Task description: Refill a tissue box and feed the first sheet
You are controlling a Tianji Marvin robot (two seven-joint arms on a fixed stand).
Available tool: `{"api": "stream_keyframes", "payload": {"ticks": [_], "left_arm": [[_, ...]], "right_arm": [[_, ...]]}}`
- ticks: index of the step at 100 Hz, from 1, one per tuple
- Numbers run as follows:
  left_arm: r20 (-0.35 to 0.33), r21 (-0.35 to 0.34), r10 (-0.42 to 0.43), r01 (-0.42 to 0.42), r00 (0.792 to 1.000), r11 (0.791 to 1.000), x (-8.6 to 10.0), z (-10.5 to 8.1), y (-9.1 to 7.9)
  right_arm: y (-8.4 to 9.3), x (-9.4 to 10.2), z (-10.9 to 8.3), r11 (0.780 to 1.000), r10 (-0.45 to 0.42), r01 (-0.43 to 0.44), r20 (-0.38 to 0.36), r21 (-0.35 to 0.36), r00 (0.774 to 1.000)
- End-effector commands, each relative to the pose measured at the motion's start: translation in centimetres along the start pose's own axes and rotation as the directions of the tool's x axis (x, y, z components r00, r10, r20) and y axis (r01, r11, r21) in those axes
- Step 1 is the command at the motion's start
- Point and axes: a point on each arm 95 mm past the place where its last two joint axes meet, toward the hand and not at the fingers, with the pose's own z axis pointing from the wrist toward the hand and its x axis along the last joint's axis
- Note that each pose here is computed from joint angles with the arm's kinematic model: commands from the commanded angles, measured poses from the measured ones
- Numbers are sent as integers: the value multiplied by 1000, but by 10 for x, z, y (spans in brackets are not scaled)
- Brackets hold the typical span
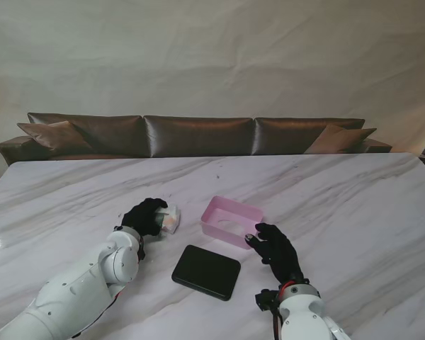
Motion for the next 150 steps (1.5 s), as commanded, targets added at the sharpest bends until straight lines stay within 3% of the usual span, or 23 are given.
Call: {"api": "stream_keyframes", "payload": {"ticks": [1,36,67,86,98,112,134,150], "left_arm": [[15,-41,-12,13,1000,999,2,-7,23],[-13,68,18,-17,1000,998,10,-8,7],[-36,153,1,4,999,988,28,-21,-37],[-61,160,-30,40,998,986,39,-32,-60],[-96,128,-100,112,990,985,49,-39,-69],[-155,41,-225,234,962,971,59,-46,-75],[-221,-141,-360,336,906,931,70,-50,-80],[-231,-236,-430,378,873,895,72,-43,-80]], "right_arm": [[-3,0,-1,1000,6,-6,4,14,1000],[0,-2,-1,1000,4,-4,1,9,1000],[9,6,0,999,-42,42,-33,-16,999],[16,13,0,996,-82,80,-59,-28,995],[21,18,1,991,-135,132,-88,-38,987],[25,24,4,976,-216,211,-135,-53,967],[29,30,14,922,-386,377,-216,-84,897],[27,32,21,899,-437,425,-268,-104,859]]}}
